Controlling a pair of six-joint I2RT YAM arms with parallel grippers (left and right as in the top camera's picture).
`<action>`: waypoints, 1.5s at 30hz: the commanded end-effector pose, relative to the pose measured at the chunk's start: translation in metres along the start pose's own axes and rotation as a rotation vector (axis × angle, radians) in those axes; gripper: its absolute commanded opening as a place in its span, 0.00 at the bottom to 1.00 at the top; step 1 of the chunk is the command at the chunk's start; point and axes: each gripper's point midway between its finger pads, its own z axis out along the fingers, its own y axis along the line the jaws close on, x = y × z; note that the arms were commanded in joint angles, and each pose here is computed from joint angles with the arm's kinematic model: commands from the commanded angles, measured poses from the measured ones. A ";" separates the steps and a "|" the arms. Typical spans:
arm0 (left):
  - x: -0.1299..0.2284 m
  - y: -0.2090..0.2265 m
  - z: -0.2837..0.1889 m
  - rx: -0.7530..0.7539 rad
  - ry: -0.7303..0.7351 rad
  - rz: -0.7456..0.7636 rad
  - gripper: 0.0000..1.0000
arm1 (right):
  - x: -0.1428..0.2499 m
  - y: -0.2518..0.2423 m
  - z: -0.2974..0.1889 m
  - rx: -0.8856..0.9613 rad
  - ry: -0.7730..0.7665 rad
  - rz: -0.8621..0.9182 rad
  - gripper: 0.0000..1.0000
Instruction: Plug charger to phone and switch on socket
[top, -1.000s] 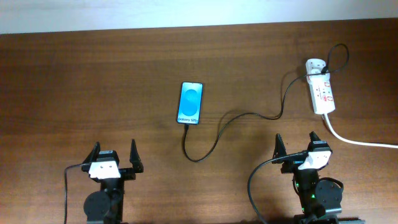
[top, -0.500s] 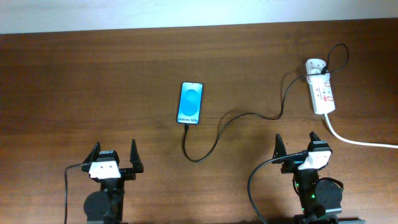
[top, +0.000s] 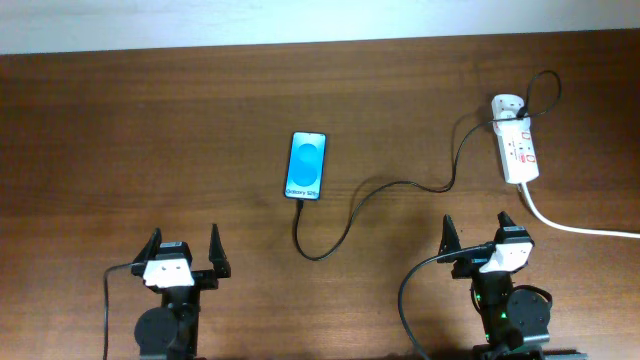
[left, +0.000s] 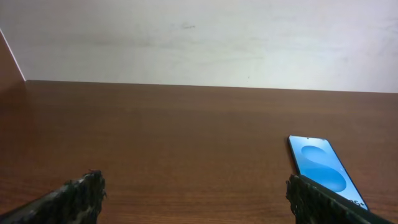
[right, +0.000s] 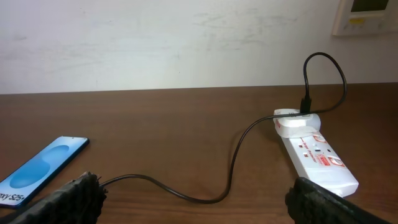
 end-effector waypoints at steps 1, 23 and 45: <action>0.001 -0.004 0.000 0.019 0.000 0.016 0.99 | 0.003 0.002 0.000 -0.012 0.008 -0.008 0.98; 0.001 -0.004 0.000 0.019 0.000 0.016 0.99 | 0.003 0.002 0.000 -0.007 0.004 -0.124 0.98; 0.001 -0.004 0.000 0.019 0.001 0.016 0.99 | 0.002 0.002 0.000 -0.011 0.003 -0.123 0.99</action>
